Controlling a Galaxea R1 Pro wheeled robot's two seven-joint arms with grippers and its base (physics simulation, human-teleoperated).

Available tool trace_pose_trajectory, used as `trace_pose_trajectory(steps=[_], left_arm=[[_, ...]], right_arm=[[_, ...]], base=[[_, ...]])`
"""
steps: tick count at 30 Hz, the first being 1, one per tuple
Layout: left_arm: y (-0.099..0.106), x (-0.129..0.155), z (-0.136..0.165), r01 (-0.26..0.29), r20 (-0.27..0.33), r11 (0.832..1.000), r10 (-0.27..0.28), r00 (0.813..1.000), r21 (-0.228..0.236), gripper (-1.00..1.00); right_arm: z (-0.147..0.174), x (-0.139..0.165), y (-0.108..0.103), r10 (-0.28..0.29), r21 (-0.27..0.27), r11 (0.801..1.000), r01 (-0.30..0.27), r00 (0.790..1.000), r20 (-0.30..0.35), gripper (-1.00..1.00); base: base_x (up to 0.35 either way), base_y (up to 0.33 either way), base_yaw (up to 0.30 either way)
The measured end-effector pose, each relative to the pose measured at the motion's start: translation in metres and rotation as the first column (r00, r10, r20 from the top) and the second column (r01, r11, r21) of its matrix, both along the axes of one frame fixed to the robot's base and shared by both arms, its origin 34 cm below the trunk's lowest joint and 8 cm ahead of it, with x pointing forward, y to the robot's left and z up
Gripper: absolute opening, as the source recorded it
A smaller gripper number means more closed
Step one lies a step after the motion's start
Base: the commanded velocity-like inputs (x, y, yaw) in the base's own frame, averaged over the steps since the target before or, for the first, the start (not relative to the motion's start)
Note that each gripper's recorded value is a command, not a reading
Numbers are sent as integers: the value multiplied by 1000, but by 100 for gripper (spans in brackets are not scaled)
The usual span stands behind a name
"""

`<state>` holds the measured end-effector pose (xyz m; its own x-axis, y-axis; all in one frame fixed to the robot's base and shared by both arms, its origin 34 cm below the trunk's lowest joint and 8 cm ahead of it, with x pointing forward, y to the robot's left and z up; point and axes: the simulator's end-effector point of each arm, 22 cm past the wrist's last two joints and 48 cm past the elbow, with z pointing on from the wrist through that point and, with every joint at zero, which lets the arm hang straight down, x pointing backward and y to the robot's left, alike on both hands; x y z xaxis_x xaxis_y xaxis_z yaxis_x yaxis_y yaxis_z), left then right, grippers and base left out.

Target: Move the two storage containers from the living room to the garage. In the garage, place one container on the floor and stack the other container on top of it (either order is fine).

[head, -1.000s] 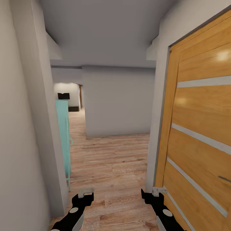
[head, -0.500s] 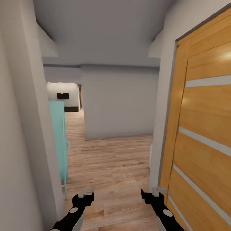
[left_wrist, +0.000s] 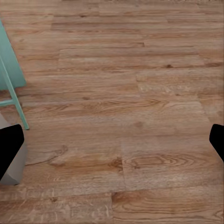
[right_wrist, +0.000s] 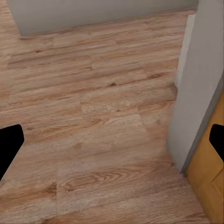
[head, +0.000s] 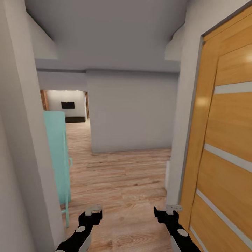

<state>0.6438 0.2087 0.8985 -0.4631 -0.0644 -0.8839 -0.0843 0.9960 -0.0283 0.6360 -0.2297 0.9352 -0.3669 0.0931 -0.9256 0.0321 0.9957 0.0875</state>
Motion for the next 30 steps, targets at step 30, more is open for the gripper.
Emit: trace_pose_trajectory(steps=[30], left_arm=[[-1,0,0,-2,0,1000,2,1000,0,100]], right_arm=[[0,0,0,1,0,1000,-1,1000,0,100]], base=[[326,0,100]])
